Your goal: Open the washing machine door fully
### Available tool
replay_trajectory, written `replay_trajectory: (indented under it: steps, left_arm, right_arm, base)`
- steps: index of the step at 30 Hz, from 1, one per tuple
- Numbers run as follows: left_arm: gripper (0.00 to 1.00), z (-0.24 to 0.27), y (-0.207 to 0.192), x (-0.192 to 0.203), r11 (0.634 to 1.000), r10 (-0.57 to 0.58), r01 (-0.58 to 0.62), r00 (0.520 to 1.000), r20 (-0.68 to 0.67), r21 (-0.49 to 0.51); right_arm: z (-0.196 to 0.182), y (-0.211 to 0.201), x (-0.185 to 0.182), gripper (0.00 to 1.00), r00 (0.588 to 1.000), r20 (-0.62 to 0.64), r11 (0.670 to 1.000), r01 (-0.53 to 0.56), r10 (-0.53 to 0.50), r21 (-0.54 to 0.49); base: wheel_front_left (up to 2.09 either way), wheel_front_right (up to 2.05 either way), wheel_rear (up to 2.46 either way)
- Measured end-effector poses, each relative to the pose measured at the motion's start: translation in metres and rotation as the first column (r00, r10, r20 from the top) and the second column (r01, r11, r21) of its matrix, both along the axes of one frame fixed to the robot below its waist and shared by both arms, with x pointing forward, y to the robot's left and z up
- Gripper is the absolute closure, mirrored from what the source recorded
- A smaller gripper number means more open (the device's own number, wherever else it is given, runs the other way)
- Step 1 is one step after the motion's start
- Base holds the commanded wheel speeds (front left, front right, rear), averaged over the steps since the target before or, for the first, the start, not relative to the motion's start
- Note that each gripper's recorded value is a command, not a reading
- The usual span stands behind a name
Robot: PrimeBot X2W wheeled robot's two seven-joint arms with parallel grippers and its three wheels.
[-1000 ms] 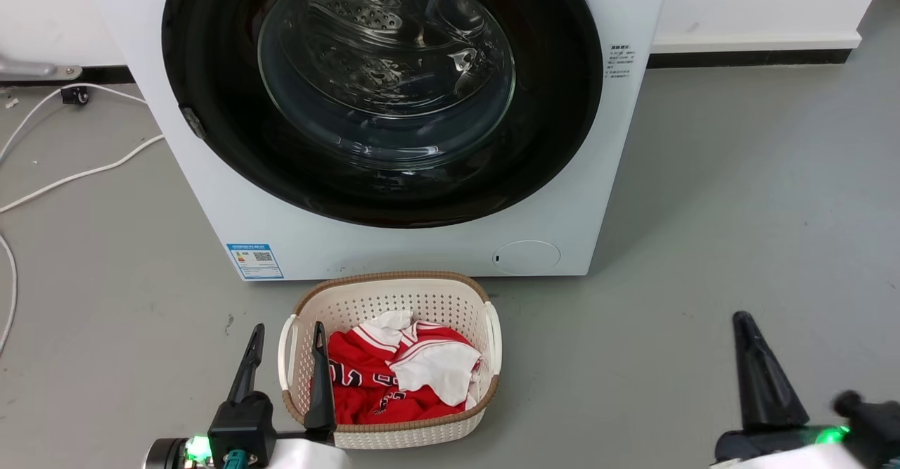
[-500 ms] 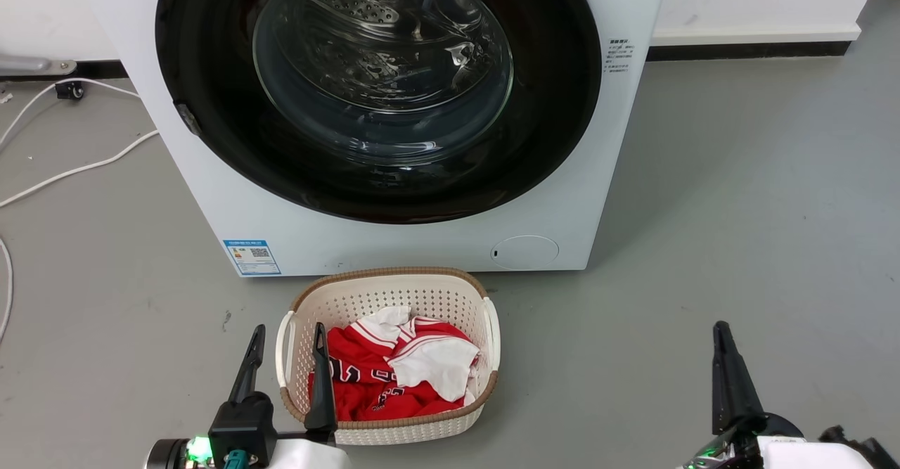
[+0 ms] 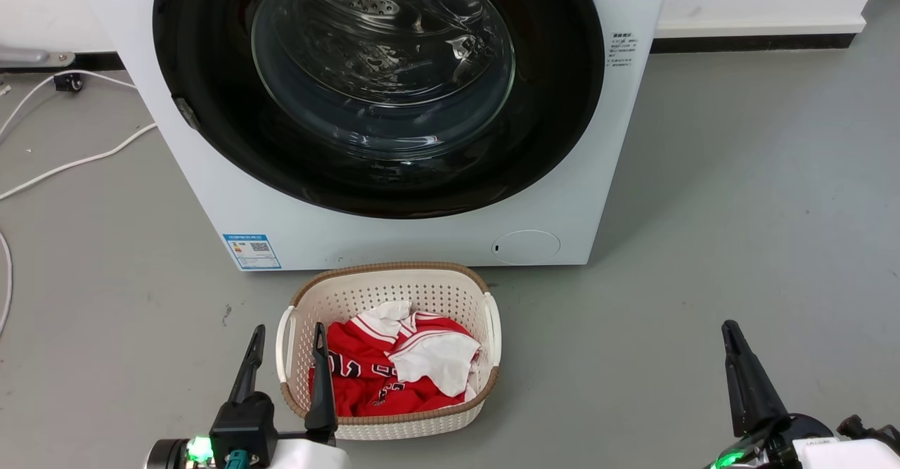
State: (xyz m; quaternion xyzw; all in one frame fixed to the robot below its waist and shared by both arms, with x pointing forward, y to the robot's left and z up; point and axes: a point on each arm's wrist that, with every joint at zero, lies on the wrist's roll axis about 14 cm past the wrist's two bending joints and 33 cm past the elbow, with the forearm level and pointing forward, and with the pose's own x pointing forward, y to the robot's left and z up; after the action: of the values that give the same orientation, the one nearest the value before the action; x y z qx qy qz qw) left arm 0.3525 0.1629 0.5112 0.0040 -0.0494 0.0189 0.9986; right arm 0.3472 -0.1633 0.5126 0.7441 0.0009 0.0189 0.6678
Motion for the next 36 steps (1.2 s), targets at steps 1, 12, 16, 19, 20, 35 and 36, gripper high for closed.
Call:
replay_trajectory:
  steps: [1, 12, 16, 19, 20, 35, 36]
  left_arm:
    - [0.0, 0.0, 0.0, 0.0, 1.0, 0.0, 0.0, 1.0, -0.001, 0.0]
    - [0.0, 0.0, 0.001, 0.003, 1.0, 0.012, -0.012, 1.0, 0.001, 0.011]
    - [0.0, 0.002, 0.002, 0.012, 1.0, 0.015, -0.015, 1.0, 0.009, 0.021]
    - [0.0, 0.005, 0.0, 0.022, 0.999, 0.004, -0.004, 1.0, 0.018, 0.032]
    - [0.0, 0.005, -0.002, 0.027, 0.999, -0.005, 0.004, 1.0, 0.02, 0.037]
    - [0.0, -0.02, -0.002, 0.098, 0.999, -0.009, 0.01, 1.0, -0.006, 0.049]
    - [0.0, -0.023, -0.001, 0.102, 0.999, -0.007, 0.007, 1.0, -0.009, 0.047]
  right_arm:
    - [0.0, -0.001, 0.0, 1.0, 1.0, -0.001, 1.0, 0.001, -0.001, -0.001]
    - [-0.004, 0.006, 0.004, 1.0, 1.0, -0.012, 1.0, -0.023, 0.023, -0.018]
    - [0.006, -0.001, 0.024, 1.0, 1.0, 0.025, 0.999, -0.012, 0.013, -0.037]
    - [0.017, -0.015, 0.047, 1.0, 0.998, 0.061, 0.999, 0.011, -0.008, -0.048]
    - [0.021, -0.019, 0.055, 1.0, 0.997, 0.074, 0.998, 0.016, -0.012, -0.057]
    - [0.048, -0.032, 0.223, 1.0, 0.979, 0.172, 0.98, -0.08, 0.112, -0.184]
    - [0.045, -0.03, 0.234, 1.0, 0.978, 0.164, 0.977, -0.095, 0.127, -0.191]
  base:
    - [0.0, 0.0, 0.0]
    - [0.0, 0.0, 0.0]
    - [0.0, 0.0, 0.0]
    - [0.0, 0.0, 0.0]
    - [0.0, 0.0, 0.0]
    - [0.0, 0.0, 0.0]
    - [0.0, 0.0, 0.0]
